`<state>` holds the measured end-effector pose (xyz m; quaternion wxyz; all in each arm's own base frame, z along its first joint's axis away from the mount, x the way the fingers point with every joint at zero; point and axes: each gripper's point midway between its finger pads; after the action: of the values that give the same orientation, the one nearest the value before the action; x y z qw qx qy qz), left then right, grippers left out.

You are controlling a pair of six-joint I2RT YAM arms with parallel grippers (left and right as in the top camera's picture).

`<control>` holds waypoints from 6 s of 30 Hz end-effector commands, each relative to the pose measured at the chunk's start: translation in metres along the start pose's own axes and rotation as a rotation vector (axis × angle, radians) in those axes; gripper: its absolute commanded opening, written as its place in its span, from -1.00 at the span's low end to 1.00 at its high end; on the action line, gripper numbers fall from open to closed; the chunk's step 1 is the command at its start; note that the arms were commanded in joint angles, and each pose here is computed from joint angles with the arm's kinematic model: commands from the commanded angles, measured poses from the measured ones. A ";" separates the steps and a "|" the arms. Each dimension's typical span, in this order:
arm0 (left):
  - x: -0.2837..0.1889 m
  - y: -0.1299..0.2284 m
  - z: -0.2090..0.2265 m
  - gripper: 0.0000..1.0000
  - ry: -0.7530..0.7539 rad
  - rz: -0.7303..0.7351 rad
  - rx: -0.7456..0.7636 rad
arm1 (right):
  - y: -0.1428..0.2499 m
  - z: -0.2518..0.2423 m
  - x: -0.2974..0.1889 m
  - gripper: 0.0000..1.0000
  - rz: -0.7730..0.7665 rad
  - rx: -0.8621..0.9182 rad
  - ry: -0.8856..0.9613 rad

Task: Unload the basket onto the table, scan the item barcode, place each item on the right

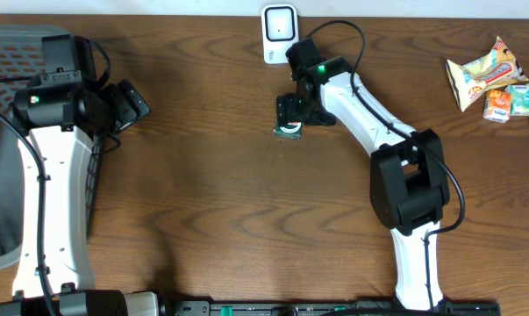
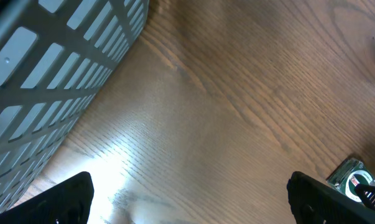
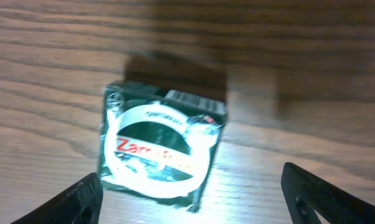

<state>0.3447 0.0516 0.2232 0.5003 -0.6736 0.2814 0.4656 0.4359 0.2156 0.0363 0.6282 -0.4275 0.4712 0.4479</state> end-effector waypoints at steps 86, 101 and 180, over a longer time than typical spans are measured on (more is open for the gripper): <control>-0.002 -0.002 0.001 0.95 -0.005 -0.006 -0.011 | -0.039 -0.044 0.006 0.98 -0.234 0.734 0.137; -0.002 -0.002 0.001 0.95 -0.005 -0.006 -0.011 | -0.029 -0.049 0.036 0.82 -0.176 0.702 0.173; -0.002 -0.002 0.001 0.96 -0.005 -0.006 -0.011 | -0.010 -0.066 0.033 0.41 0.001 -0.401 -0.007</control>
<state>0.3447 0.0516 0.2232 0.5002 -0.6737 0.2815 0.4655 0.4501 0.1533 0.0026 0.5346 -0.5656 0.3657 0.5104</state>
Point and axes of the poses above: each gripper's point midway between its finger pads, its own x axis out along the fingers, its own z axis along the line the jaws close on, y = z × x, and after that the axes turned 15 degrees about x, right-handed
